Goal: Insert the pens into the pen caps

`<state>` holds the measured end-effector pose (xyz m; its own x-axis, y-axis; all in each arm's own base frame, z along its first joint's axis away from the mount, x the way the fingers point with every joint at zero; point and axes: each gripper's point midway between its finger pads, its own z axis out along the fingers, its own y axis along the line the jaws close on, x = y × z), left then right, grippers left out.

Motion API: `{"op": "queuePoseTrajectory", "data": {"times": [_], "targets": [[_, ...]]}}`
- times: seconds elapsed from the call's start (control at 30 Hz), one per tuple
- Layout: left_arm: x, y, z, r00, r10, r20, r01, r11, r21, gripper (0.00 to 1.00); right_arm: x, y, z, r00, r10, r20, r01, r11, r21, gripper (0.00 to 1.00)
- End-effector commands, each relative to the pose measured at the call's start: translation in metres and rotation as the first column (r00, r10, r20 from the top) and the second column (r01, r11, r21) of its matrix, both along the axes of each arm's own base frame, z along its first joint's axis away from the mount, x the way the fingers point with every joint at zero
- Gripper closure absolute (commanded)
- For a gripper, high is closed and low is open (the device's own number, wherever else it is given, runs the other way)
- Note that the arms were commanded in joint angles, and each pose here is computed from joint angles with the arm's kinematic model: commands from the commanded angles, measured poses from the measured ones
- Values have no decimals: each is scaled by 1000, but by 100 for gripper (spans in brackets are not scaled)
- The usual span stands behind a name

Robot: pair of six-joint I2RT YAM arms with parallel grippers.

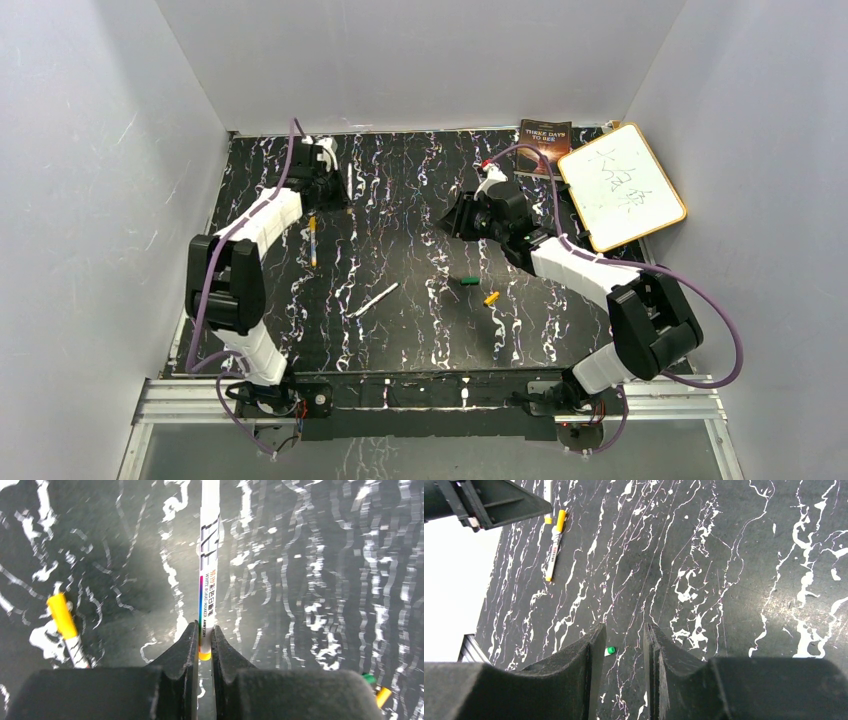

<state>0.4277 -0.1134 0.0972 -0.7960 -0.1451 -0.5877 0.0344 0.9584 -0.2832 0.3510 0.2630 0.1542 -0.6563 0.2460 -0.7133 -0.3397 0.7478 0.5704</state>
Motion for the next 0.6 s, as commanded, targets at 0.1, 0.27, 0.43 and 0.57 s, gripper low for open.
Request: {"op": "queuePoseTrajectory", "data": {"times": [0.1,0.27,0.43,0.57], "targets": [[-3,-49,67,958,-183,221,230,950,-213,100,13,10,58,991,14,131,-28,995,100,68],[-19,-76,90,909,-287,303,383,863,-329,100,1,15,88,982,63,179,-96,978,184,65],[-42,-101,120,828,-385,407,544,726,-421,100,-18,22,133,957,115,265,-190,942,278,53],[-59,-111,137,764,-427,483,635,629,-448,100,-33,25,161,935,156,319,-262,909,323,45]]}}
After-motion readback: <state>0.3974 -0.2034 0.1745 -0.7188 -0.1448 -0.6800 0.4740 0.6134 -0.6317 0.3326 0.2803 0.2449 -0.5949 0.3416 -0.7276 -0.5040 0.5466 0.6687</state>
